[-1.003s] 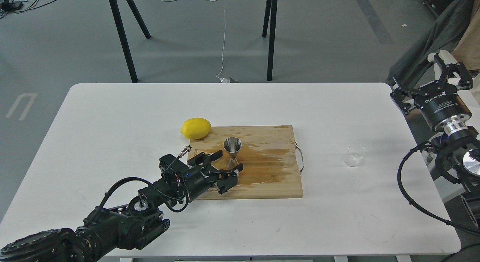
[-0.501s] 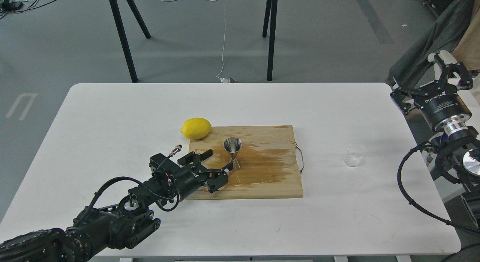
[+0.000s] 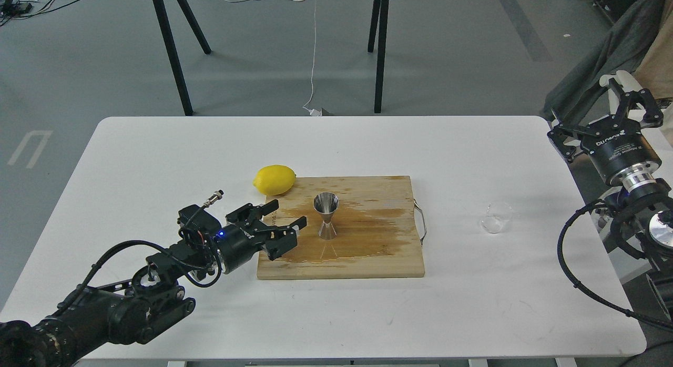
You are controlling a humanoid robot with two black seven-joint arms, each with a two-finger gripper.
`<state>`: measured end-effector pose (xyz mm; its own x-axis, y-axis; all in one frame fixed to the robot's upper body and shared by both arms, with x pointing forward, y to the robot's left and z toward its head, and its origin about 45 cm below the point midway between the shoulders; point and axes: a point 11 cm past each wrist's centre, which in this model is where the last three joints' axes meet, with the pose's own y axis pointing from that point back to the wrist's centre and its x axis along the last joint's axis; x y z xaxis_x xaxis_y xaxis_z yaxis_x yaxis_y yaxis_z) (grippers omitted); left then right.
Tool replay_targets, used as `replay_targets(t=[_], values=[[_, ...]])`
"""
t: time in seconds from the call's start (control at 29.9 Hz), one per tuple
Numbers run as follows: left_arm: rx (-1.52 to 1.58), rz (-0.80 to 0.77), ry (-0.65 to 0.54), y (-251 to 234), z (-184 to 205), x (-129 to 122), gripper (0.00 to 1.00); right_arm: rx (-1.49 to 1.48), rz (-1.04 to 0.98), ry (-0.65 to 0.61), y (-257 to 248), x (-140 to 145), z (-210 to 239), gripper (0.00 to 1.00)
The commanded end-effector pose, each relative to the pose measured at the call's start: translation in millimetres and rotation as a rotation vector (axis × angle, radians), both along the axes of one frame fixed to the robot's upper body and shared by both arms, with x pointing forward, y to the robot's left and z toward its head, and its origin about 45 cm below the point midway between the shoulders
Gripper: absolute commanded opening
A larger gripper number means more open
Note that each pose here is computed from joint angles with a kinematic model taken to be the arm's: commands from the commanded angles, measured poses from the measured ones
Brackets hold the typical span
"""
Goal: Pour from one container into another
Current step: 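Withdraw the left gripper away from the board, then lower the right gripper toward the small clear glass cup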
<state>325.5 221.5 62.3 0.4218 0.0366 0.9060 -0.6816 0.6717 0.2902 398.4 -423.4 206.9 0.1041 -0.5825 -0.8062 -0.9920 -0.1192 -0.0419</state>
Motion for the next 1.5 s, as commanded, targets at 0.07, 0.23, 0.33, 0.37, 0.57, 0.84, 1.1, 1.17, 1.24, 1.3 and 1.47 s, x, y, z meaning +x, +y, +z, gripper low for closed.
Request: replay_targets(t=[0.07,0.23,0.33,0.37,0.57,0.84,1.1,1.17,1.24,1.3,1.47], values=[[0.021,0.045,0.091,46.8,19.6,4.0,0.91,0.002,-0.003,-0.001,-1.0,-0.1,0.3,0.99],[-0.092,0.152,0.261,75.8,49.9,21.2,0.92,0.006,-0.002,-0.003,0.3,0.2,0.3,0.99],[-0.197,0.176,0.348,73.2,76.0,42.7,0.92,0.011,0.004,-0.005,3.9,1.1,-0.1,0.99],[-0.232,0.181,0.362,72.9,86.3,49.9,0.92,0.011,0.005,-0.007,4.4,1.7,0.9,0.99],[-0.488,0.148,0.560,68.6,138.3,73.8,0.92,0.007,0.014,-0.014,3.6,3.6,6.6,0.99],[-1.042,0.276,0.504,104.3,196.3,105.9,0.92,0.113,0.111,0.054,15.7,-0.3,-1.8,0.99],[-1.413,0.476,0.446,175.5,200.5,112.0,1.00,0.251,0.175,0.128,11.6,-5.8,11.5,0.98],[-1.417,0.484,0.451,176.6,196.2,109.9,1.00,0.316,0.193,0.199,17.6,-9.8,5.7,0.98],[-1.418,0.500,0.464,177.5,187.5,105.8,1.00,0.341,0.221,0.251,27.8,-20.0,-0.3,0.98],[-1.416,0.513,0.477,178.0,179.4,101.9,1.00,0.331,0.247,0.280,32.5,-32.3,2.2,0.98],[-1.424,0.515,0.486,175.3,174.9,100.8,1.00,0.392,0.264,0.336,43.0,-66.5,-6.0,0.98]])
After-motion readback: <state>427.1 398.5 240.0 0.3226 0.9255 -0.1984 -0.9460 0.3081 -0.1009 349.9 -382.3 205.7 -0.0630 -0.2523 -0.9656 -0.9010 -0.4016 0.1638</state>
